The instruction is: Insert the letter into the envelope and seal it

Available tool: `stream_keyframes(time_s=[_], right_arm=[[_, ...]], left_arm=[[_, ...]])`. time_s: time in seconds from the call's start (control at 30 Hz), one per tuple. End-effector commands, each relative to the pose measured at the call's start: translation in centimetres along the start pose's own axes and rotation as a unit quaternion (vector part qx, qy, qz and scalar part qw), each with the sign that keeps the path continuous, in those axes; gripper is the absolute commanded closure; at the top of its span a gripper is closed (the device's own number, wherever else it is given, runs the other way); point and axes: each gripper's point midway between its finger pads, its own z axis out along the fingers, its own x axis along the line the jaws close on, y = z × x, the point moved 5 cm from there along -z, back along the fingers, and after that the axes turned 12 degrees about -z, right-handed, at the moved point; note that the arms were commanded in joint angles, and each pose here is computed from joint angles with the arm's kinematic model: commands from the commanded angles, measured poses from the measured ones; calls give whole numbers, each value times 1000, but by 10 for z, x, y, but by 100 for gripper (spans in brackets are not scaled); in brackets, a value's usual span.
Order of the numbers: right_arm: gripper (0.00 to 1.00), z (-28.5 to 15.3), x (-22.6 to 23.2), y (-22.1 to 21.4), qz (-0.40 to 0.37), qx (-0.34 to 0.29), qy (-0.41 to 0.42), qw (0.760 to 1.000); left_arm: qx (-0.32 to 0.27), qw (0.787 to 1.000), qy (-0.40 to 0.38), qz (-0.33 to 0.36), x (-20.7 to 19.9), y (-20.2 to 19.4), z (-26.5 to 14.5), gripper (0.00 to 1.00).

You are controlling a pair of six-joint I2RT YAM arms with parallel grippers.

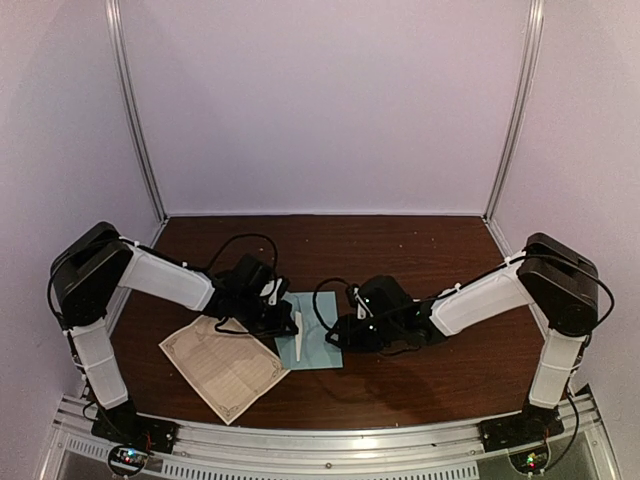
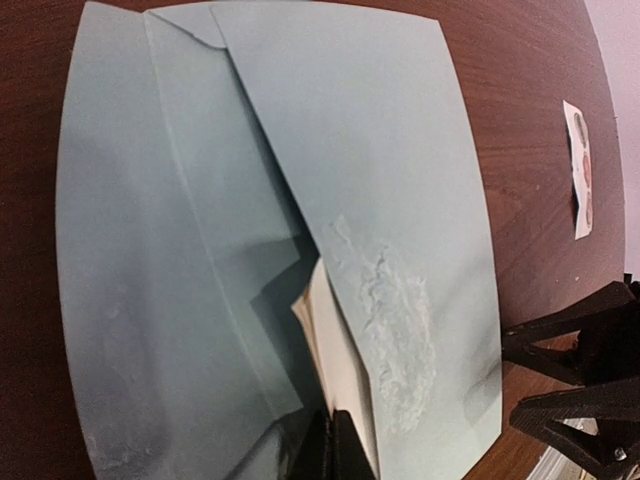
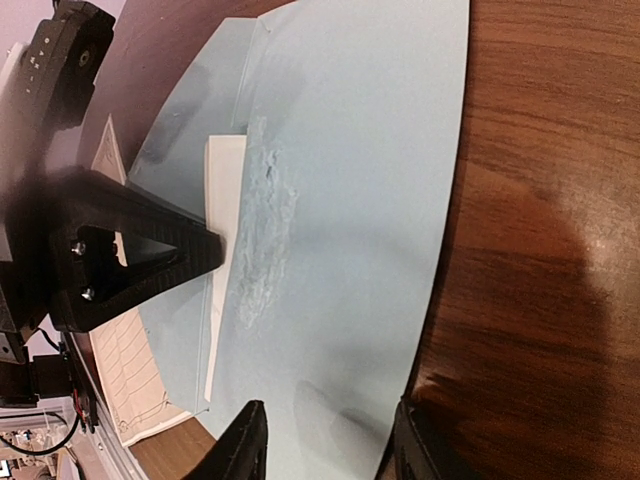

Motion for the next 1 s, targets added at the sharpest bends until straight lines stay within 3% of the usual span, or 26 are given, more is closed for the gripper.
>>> stream_keyframes(time_s=[0.0, 0.07, 0.37, 0.63, 0.73, 0.83, 0.97], right_arm=[[57, 4, 0, -8, 1, 18, -8, 1000], [56, 0, -1, -6, -2, 14, -17, 1000], [54, -24, -8, 12, -18, -13, -62, 998], [52, -20, -11, 12, -14, -12, -56, 998], [50, -13, -12, 10, -11, -9, -49, 999], [50, -7, -12, 9, -7, -8, -41, 999], [52, -2, -13, 8, -6, -5, -39, 999]], left_arm=[[6, 1000, -10, 10, -3, -4, 7, 100], [1, 1000, -2, 16, -4, -1, 5, 98], [-26, 998, 23, 43, -14, 9, -16, 73], [-30, 998, 24, 44, -14, 10, -18, 57], [-27, 998, 25, 43, -12, 9, -15, 57], [-26, 998, 28, 43, -10, 9, -13, 66], [-31, 998, 37, 40, -5, 8, -11, 70]])
